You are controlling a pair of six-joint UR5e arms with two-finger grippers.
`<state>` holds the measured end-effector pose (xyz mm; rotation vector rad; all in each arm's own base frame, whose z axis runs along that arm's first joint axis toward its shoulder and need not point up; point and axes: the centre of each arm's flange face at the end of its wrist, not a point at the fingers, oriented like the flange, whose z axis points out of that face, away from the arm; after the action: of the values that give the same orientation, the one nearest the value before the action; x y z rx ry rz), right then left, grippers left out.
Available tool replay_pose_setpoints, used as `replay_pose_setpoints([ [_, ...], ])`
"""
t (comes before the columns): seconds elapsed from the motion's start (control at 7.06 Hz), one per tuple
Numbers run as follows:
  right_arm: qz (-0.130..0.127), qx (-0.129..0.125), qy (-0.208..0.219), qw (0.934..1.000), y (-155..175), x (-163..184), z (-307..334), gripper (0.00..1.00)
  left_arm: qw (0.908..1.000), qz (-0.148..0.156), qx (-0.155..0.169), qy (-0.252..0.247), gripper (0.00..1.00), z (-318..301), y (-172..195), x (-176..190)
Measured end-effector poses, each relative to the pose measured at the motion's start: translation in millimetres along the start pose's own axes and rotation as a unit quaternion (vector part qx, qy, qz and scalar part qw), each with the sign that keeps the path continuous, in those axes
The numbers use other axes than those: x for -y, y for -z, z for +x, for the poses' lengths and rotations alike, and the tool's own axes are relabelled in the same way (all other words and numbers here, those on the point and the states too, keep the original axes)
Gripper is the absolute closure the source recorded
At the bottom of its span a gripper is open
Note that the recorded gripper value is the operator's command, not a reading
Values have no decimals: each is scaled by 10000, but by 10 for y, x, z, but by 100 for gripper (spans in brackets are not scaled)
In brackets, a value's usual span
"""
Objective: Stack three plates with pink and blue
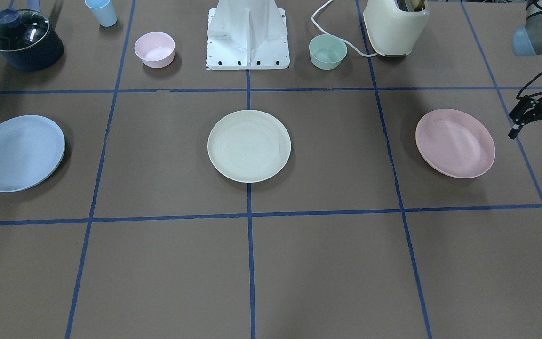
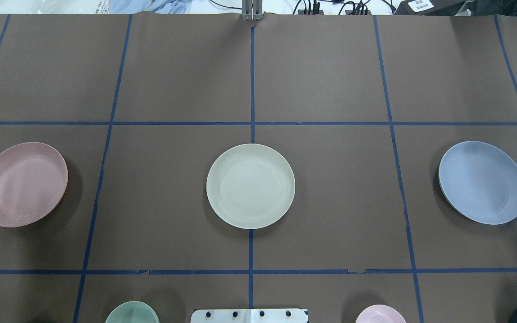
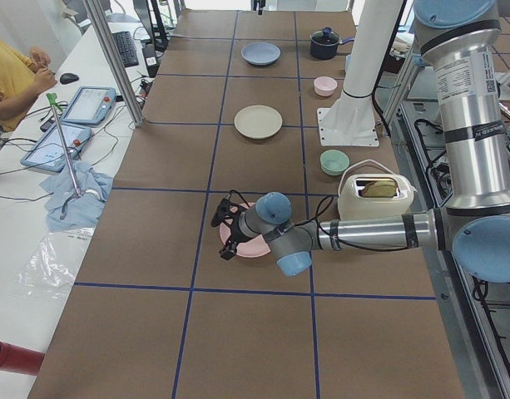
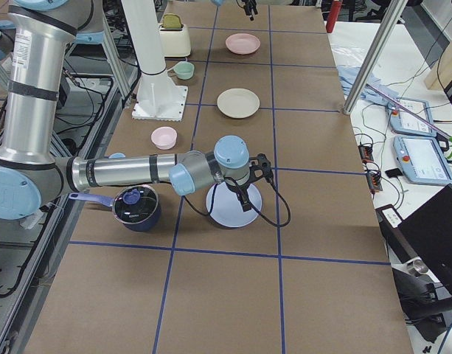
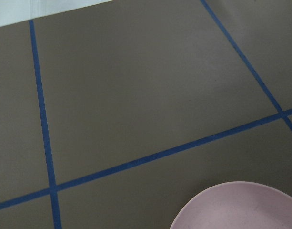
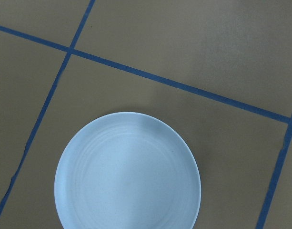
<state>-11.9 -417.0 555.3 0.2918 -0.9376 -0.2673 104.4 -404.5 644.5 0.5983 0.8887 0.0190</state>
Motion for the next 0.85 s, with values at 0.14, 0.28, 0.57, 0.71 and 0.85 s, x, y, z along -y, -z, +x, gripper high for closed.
replay_pose_setpoints([
  [0.14, 6, -3, 0, 10000, -11, -14, -7, 0, 9999, 14, 5, 155, 0, 29, -181, -201],
  [0.28, 12, -4, 3, 10000, -13, -17, -9, 0, 9997, -36, 40, 224, 0, 94, -342, -365],
  [0.57, 11, -4, 2, 10000, -16, -22, -9, 0, 9997, -184, 26, 130, 73, 160, -549, -643],
  [0.71, 7, -4, -3, 10000, -19, -26, -5, 0, 9997, -232, -18, 76, 100, 188, -593, -717],
  [0.85, 6, -4, -4, 10000, -20, -28, -3, 0, 9997, -254, -56, 40, 100, 217, -610, -745],
])
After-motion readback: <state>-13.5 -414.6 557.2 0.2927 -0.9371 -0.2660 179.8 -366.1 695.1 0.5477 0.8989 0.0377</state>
